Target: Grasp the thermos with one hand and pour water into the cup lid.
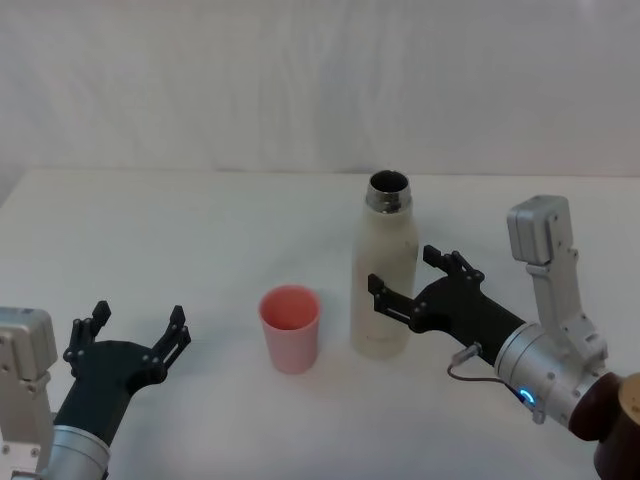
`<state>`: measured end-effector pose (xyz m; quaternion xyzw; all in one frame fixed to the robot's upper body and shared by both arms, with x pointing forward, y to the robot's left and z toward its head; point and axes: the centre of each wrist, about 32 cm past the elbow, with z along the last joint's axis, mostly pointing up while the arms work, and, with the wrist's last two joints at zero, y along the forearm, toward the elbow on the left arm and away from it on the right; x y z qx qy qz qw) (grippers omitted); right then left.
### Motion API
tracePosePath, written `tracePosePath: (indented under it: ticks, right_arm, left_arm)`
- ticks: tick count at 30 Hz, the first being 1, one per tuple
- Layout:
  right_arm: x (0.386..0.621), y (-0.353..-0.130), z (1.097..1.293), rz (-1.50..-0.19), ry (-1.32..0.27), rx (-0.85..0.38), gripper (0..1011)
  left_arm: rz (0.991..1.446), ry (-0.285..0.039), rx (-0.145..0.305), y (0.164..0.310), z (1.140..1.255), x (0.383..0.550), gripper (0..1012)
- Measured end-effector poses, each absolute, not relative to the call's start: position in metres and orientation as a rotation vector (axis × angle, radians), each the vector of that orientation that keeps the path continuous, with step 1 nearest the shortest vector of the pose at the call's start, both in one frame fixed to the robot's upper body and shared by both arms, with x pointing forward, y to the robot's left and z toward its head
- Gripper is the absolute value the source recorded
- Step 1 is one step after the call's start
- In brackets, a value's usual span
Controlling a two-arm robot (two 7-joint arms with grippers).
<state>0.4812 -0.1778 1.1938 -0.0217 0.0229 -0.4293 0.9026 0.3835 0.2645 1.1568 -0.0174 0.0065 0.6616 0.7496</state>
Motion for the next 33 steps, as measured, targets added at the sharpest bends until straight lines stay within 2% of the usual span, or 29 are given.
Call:
tracePosePath:
  ticks: [33]
  right_arm:
    - [0.496,-0.166,1.196,-0.888,0.044,-0.042,999]
  left_arm:
    - [1.446,0.014,-0.038,0.265,1.157,0.384,1001]
